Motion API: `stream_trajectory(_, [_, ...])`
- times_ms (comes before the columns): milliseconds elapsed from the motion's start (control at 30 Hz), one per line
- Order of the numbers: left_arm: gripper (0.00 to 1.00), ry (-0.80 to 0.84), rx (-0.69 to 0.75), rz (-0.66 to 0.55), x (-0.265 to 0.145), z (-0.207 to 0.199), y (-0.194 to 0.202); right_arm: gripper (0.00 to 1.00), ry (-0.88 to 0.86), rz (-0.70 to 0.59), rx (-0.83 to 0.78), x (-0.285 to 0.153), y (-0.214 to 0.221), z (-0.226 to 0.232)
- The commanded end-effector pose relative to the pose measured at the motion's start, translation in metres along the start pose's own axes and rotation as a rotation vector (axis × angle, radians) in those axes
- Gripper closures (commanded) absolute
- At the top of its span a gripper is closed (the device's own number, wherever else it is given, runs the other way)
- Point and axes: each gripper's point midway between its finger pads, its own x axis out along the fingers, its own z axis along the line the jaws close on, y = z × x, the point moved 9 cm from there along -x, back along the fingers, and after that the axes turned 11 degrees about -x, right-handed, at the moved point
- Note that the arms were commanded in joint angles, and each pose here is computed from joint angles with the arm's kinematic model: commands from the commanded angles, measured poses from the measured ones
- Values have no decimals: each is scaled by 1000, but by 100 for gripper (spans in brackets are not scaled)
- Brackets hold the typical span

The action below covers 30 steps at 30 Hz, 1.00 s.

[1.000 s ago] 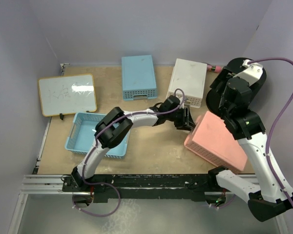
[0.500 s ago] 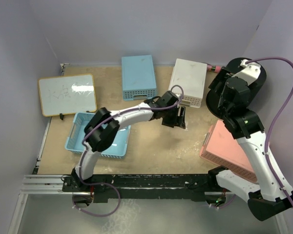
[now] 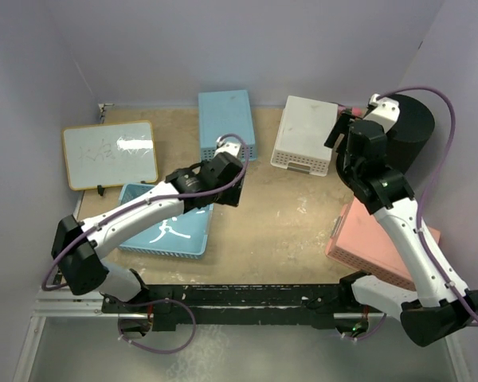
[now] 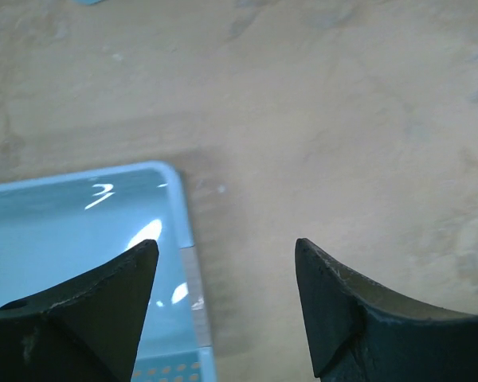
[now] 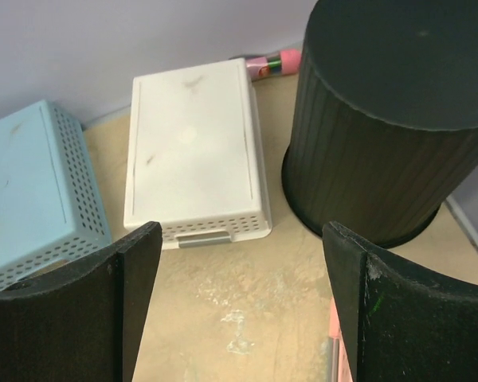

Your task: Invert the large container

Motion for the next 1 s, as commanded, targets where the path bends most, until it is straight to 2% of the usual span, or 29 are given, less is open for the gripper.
stream_trajectory(0, [33, -182, 98, -18, 2, 47, 30, 16, -56, 5, 43, 5, -1, 10])
stream_trajectory(67, [33, -151, 44, -12, 8, 53, 39, 16, -70, 14, 45, 8, 1, 14])
stream_trajectory(233, [39, -108, -52, 95, 32, 53, 62, 16, -85, 29, 42, 10, 3, 17])
stream_trajectory(467, [63, -14, -108, 175, 50, 35, 70, 16, -87, 27, 46, 10, 2, 17])
stream_trajectory(633, [64, -5, -112, 205, 57, 30, 72, 16, -81, 26, 43, 9, 4, 16])
stream_trajectory(767, [63, -52, -104, 255, 67, 37, 87, 16, -81, 28, 41, 8, 6, 15])
stream_trajectory(833, [74, -63, -101, 271, 69, 38, 92, 16, -81, 26, 41, 8, 6, 15])
stream_trajectory(933, [98, -31, -106, 260, 62, 28, 82, 16, -81, 23, 42, 8, 4, 15])
stream_trajectory(967, [100, -9, -110, 251, 58, 23, 75, 16, -81, 23, 42, 8, 4, 15])
